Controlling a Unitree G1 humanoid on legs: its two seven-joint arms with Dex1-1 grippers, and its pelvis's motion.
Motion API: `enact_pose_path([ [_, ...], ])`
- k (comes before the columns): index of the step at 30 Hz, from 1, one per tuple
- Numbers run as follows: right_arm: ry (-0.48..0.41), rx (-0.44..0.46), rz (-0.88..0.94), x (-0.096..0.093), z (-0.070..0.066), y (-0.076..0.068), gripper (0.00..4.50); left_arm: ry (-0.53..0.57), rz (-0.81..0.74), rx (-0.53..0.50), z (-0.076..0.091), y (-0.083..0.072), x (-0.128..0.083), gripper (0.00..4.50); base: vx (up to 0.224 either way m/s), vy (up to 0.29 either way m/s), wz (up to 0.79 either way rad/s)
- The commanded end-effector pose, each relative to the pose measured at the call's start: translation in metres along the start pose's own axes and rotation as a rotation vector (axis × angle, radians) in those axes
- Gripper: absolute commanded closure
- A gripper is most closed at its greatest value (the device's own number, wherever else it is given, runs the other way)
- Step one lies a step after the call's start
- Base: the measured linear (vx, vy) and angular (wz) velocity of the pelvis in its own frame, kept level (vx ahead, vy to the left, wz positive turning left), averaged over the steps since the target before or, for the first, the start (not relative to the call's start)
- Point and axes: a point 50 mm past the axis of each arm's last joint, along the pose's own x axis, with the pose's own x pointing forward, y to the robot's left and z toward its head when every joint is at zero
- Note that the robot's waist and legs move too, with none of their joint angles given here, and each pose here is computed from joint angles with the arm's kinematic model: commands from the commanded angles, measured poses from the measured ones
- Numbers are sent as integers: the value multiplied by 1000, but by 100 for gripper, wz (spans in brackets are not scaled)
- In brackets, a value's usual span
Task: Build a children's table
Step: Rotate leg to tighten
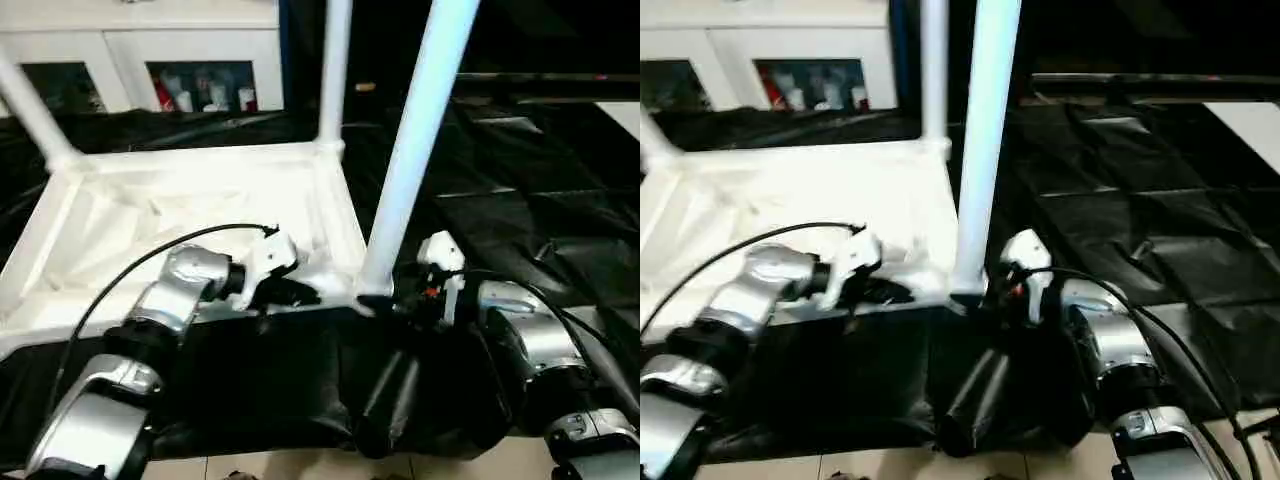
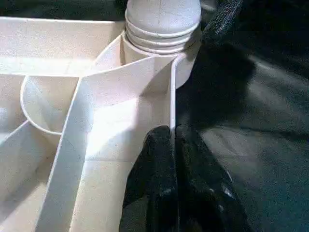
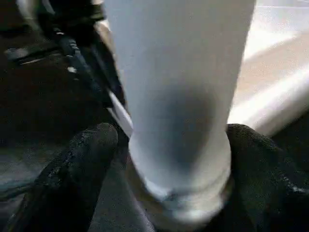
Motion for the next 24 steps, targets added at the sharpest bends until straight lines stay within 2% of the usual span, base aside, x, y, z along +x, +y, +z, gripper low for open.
enact_pose_path([
  [1,-3,-11,95,5,4,7,66,18,-64,-33,-9,-8,1,450,0,0,0],
  [4,2,-8,124,3,4,8,66,25,-64,-32,-10,-6,-5,450,0,0,0],
  [11,2,4,154,5,2,10,126,17,-64,-27,-9,-7,-5,450,0,0,0],
  [14,-2,10,160,6,1,12,136,10,-73,-27,-8,-9,-1,450,0,0,0],
  [17,-5,11,157,7,-1,14,169,2,-70,-26,-8,-9,1,450,0,0,0],
  [20,4,0,89,9,-6,14,182,-16,-8,-30,-5,-5,5,450,0,0,0],
  [24,38,10,-89,19,-18,11,187,-28,133,-37,1,4,20,450,0,0,0],
])
